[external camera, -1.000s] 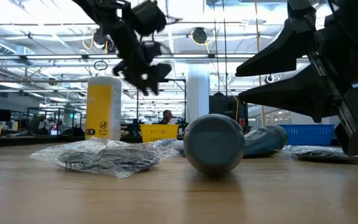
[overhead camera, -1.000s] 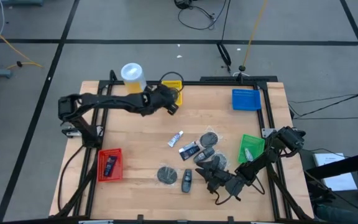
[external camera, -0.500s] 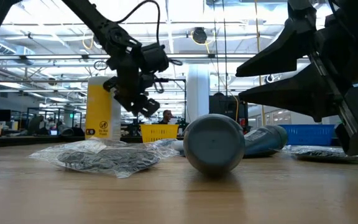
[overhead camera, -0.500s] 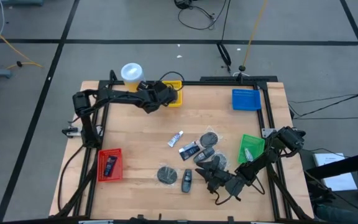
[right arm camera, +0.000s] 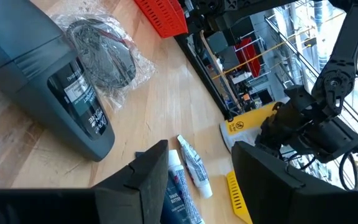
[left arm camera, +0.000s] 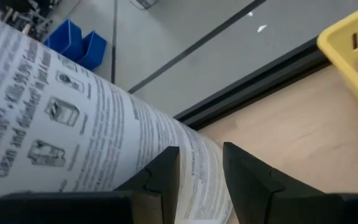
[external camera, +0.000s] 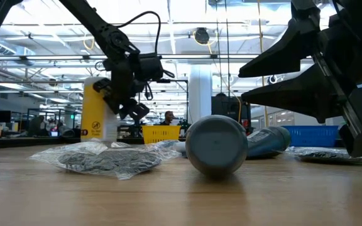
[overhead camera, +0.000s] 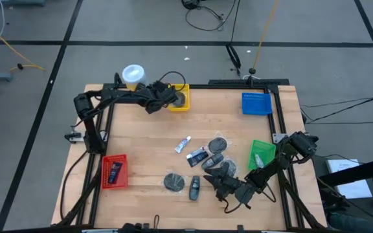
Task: Pick & Place Travel size toiletries
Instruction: Put the deodorant into the blue bin
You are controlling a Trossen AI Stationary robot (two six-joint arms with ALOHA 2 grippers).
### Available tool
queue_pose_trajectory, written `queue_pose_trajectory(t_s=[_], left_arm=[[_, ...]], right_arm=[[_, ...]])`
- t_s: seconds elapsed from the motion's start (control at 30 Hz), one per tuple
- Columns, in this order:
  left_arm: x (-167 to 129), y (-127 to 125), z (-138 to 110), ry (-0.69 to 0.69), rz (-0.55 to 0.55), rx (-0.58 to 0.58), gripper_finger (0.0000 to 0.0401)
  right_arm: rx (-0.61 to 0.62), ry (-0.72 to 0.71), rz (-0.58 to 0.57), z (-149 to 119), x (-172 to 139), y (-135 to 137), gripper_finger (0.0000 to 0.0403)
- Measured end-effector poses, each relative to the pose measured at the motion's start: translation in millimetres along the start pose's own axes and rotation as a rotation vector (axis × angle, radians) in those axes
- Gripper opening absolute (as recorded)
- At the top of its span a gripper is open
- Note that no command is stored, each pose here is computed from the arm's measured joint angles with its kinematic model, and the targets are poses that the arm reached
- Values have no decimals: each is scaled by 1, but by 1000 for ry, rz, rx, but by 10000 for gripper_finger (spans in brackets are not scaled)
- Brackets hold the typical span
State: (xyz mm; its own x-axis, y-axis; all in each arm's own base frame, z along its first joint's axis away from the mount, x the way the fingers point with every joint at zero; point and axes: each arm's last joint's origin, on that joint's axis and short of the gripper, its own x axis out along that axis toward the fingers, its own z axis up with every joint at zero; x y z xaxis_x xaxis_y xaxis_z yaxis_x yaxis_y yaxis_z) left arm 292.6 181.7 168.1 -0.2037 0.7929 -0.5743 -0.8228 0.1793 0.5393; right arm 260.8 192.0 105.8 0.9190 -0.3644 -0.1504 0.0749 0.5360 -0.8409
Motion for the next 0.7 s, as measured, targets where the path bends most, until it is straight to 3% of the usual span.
queue_pose_trajectory(t_s=[0.37, 0.57, 0.7], left_arm=[[-8, -2, -8, 7, 33, 31, 122], [-53, -31, -24, -86, -73, 71, 122], [-97, -56, -40, -193, -205, 86, 122]], right_arm=[[13, -1, 1, 0, 0, 0, 171], [83, 1, -2, 0, 0, 0, 171], [136, 19, -45, 4, -2, -9, 171]])
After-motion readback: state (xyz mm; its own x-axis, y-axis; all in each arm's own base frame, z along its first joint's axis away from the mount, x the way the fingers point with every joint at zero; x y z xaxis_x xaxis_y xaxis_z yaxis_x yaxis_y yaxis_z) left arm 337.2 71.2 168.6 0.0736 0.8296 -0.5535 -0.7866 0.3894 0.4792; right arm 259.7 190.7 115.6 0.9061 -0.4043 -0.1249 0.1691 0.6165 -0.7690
